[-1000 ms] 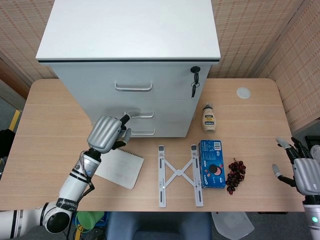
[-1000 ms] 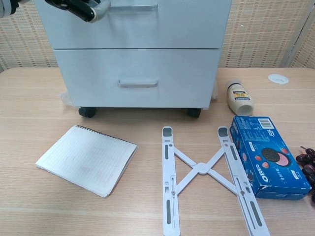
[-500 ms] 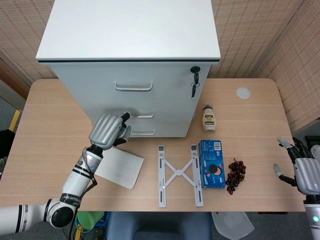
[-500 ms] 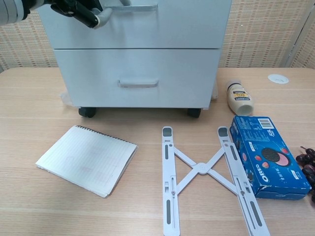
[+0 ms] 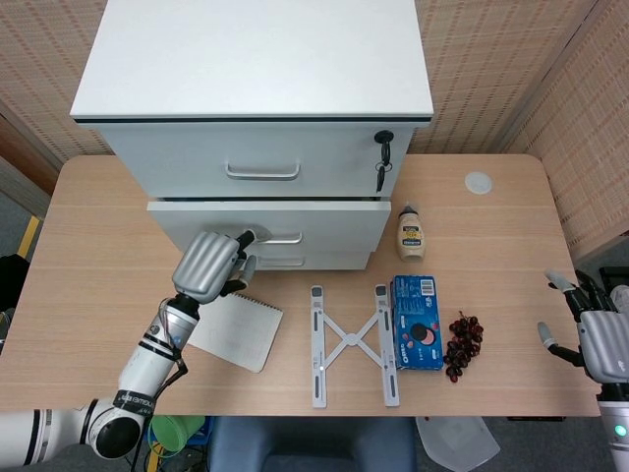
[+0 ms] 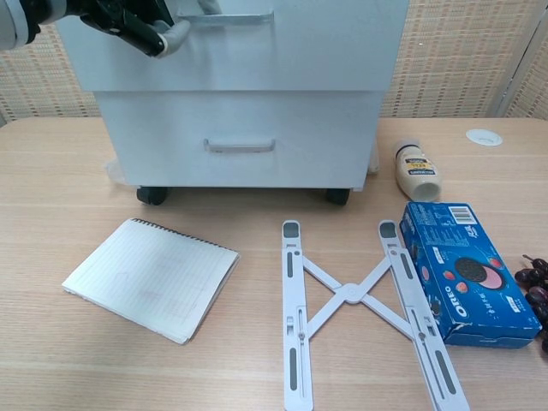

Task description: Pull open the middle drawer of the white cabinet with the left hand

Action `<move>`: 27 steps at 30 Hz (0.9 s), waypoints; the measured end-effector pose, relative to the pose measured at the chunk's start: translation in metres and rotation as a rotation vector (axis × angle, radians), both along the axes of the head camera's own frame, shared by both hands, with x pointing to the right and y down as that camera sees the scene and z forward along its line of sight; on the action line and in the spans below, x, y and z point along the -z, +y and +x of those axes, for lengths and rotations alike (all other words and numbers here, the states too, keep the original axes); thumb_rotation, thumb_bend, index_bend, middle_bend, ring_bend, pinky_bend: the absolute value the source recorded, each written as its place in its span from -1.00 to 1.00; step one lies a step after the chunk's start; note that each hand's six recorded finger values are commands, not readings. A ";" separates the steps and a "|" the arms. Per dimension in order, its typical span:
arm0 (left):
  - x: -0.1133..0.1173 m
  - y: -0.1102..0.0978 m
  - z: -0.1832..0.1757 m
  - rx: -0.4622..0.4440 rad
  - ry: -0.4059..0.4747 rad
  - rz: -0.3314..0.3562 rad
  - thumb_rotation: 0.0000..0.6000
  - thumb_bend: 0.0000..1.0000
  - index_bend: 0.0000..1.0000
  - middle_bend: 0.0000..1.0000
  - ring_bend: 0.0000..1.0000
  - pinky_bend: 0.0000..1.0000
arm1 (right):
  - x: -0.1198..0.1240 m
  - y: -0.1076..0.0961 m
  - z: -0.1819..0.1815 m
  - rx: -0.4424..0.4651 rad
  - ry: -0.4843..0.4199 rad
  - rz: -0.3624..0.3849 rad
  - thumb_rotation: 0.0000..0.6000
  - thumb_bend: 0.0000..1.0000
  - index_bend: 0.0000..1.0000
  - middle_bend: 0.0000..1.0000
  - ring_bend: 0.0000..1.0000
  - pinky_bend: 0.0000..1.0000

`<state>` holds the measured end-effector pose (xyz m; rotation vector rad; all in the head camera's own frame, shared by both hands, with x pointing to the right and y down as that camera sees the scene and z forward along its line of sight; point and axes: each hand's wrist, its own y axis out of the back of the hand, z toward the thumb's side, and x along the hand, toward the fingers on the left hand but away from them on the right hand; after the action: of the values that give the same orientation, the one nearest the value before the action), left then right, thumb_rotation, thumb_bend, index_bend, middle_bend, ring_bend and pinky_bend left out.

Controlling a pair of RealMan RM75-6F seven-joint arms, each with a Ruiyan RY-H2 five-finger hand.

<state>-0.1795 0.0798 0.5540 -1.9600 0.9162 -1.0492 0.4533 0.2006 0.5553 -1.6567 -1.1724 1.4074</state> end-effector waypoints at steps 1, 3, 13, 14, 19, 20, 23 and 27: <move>0.001 0.001 -0.001 0.000 0.000 0.000 1.00 0.16 -0.38 0.86 0.95 1.00 | 0.000 0.000 0.000 0.000 0.000 0.000 1.00 -0.33 -0.73 -0.52 -0.73 -0.68; 0.002 0.005 -0.002 -0.001 0.001 0.003 1.00 0.16 -0.38 0.86 0.95 1.00 | 0.000 0.000 0.000 0.001 0.000 -0.001 1.00 -0.33 -0.73 -0.52 -0.73 -0.68; 0.010 0.016 -0.005 -0.007 0.014 0.015 1.00 0.16 -0.39 0.86 0.95 1.00 | -0.001 -0.001 -0.001 0.003 0.002 -0.003 1.00 -0.33 -0.73 -0.52 -0.73 -0.68; 0.010 0.017 -0.005 -0.009 0.015 0.016 1.00 0.16 -0.39 0.86 0.95 1.00 | -0.001 -0.001 -0.001 0.002 0.002 -0.004 1.00 -0.33 -0.73 -0.52 -0.73 -0.68; 0.011 0.021 -0.006 -0.015 0.009 0.011 1.00 0.16 -0.39 0.86 0.95 1.00 | -0.001 -0.001 -0.001 0.001 0.002 -0.004 1.00 -0.33 -0.73 -0.52 -0.73 -0.68; 0.011 0.021 -0.007 -0.015 0.010 0.011 1.00 0.16 -0.39 0.86 0.95 1.00 | -0.001 -0.001 -0.001 0.002 0.002 -0.004 1.00 -0.33 -0.73 -0.52 -0.73 -0.68; 0.013 0.024 -0.007 -0.017 0.013 0.013 1.00 0.16 -0.39 0.86 0.95 1.00 | -0.002 -0.001 -0.001 0.002 0.003 -0.006 1.00 -0.33 -0.73 -0.52 -0.73 -0.68; 0.015 0.028 -0.007 -0.026 0.012 0.015 1.00 0.16 -0.39 0.86 0.95 1.00 | -0.003 -0.002 -0.002 0.003 0.003 -0.007 1.00 -0.33 -0.73 -0.52 -0.73 -0.68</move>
<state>-0.1867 0.1079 0.5391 -1.9627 0.9010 -1.0138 0.4516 0.1985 0.5578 -1.6607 -1.1637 1.4129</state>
